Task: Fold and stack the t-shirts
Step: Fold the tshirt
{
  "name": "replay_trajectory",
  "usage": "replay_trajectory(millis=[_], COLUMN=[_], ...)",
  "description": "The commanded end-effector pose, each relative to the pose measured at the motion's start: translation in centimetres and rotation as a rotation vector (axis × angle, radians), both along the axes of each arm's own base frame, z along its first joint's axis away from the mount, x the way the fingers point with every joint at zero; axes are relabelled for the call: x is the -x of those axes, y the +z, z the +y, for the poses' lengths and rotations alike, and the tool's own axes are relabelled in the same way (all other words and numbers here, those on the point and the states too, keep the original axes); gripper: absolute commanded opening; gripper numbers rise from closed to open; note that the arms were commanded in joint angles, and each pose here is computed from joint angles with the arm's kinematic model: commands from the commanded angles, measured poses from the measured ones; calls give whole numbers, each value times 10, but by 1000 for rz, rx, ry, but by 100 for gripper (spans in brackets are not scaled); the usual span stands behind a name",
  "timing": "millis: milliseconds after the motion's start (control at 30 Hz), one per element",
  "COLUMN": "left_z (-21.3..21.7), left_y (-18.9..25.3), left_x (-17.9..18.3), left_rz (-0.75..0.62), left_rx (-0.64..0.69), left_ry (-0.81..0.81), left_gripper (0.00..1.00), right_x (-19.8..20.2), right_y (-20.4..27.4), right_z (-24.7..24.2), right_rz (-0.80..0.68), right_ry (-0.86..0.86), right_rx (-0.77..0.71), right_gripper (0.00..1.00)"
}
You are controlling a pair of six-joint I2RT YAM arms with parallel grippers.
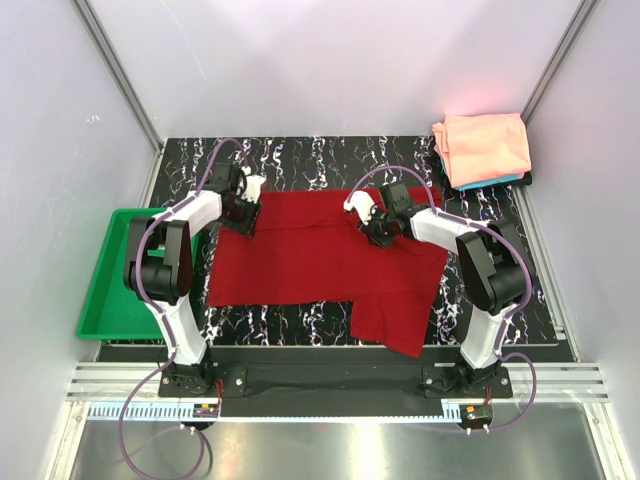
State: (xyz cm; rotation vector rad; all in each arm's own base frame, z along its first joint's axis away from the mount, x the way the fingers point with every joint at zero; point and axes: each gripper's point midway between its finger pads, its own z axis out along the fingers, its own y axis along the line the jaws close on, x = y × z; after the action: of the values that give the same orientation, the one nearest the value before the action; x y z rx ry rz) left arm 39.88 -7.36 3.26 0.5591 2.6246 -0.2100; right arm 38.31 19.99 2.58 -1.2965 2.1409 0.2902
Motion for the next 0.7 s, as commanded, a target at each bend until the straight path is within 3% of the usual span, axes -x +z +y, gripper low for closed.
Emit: replay_trajectory(millis=[0, 300, 667], left_z=[-6, -5, -5], left_y=[25, 29, 40], left_x=[-12, -11, -15], left_rz=[-85, -100, -141], left_rx=[23, 11, 11], left_ry=[-9, -12, -15], left_gripper=[41, 41, 41], right_x=[-12, -11, 16], right_y=[6, 19, 65], right_z=[2, 1, 15], right_rz=[-53, -69, 11], right_ry=[-2, -3, 24], right_rx=[2, -3, -96], right_gripper=[25, 2, 0])
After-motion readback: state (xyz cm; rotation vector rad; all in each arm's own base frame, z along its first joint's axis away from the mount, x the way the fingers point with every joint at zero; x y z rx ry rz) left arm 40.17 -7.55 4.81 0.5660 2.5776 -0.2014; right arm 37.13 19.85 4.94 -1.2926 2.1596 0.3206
